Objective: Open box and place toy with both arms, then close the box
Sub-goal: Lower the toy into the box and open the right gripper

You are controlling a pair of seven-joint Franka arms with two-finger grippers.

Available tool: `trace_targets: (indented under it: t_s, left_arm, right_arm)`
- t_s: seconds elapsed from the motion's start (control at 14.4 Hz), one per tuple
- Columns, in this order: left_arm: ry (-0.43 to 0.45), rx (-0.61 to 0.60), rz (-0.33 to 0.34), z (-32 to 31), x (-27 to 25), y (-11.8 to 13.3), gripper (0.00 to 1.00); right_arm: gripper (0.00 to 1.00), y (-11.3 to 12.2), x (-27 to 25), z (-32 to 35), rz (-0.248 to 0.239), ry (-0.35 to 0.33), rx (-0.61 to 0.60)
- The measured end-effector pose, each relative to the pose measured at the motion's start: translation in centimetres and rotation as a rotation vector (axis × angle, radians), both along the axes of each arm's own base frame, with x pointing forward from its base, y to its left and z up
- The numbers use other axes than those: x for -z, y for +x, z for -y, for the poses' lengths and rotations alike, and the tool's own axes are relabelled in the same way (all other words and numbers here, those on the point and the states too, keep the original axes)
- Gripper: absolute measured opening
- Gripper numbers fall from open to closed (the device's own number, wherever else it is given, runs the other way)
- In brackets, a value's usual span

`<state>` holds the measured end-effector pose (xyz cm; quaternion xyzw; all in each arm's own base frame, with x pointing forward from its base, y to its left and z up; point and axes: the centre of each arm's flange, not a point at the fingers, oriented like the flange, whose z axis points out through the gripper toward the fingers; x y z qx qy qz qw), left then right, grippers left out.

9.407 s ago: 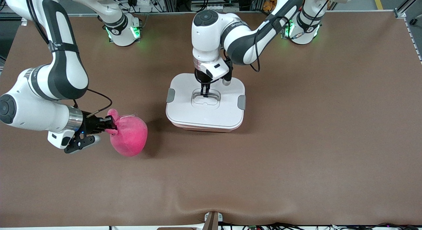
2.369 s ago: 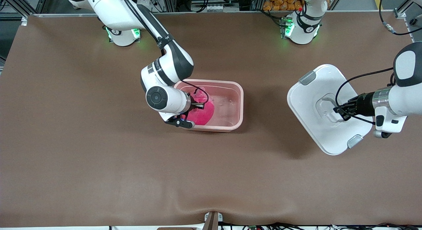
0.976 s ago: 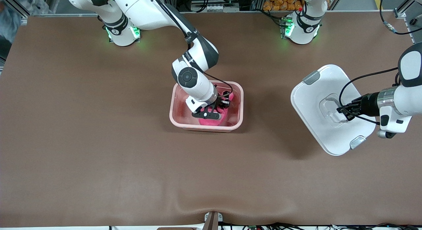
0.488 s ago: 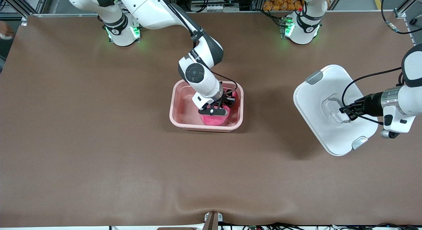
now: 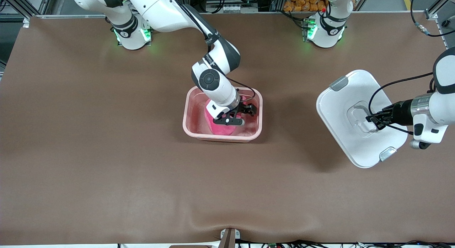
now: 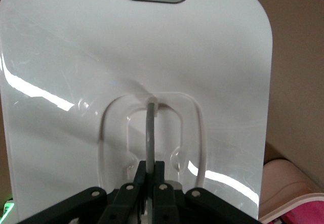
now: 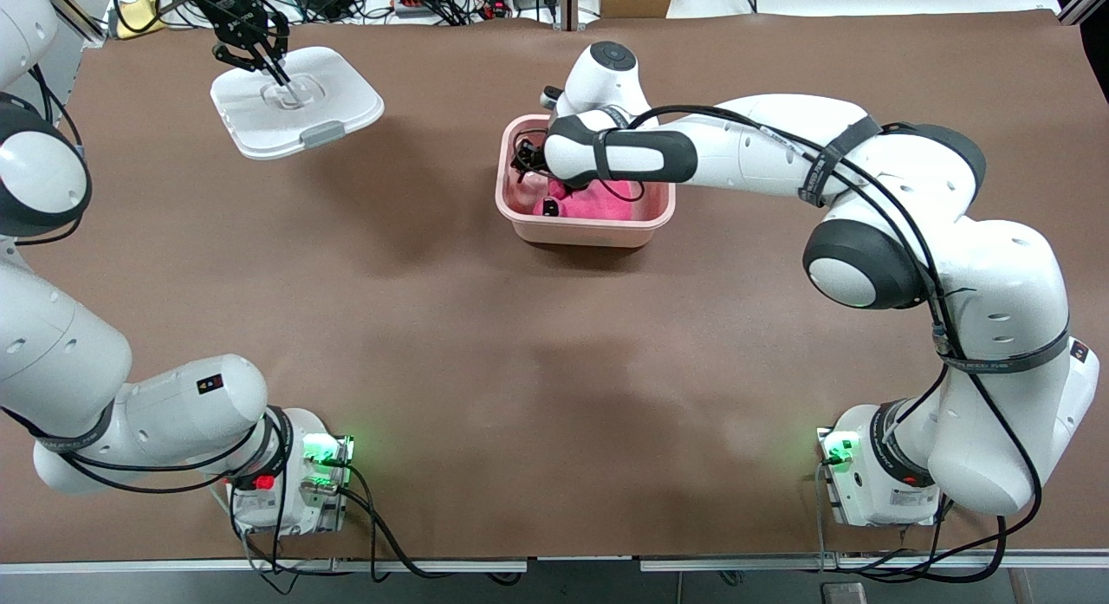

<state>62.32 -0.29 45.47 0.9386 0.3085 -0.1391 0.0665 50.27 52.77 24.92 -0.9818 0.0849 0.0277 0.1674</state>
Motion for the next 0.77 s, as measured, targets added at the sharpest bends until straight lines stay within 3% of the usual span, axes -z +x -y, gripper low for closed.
trace_targets:
  t_s: [0.35, 0.77]
  left_arm:
    - [0.000, 0.000, -0.001, 0.0, 0.0, 0.0, 0.07]
    - [0.000, 0.000, -0.001, 0.0, 0.0, 0.0, 0.07]
  right_arm:
    - [1.00, 0.8, -0.5, 1.0, -0.031, -0.024, 0.003]
    - [1.00, 2.7, -4.7, 2.9, -0.020, -0.005, 0.023]
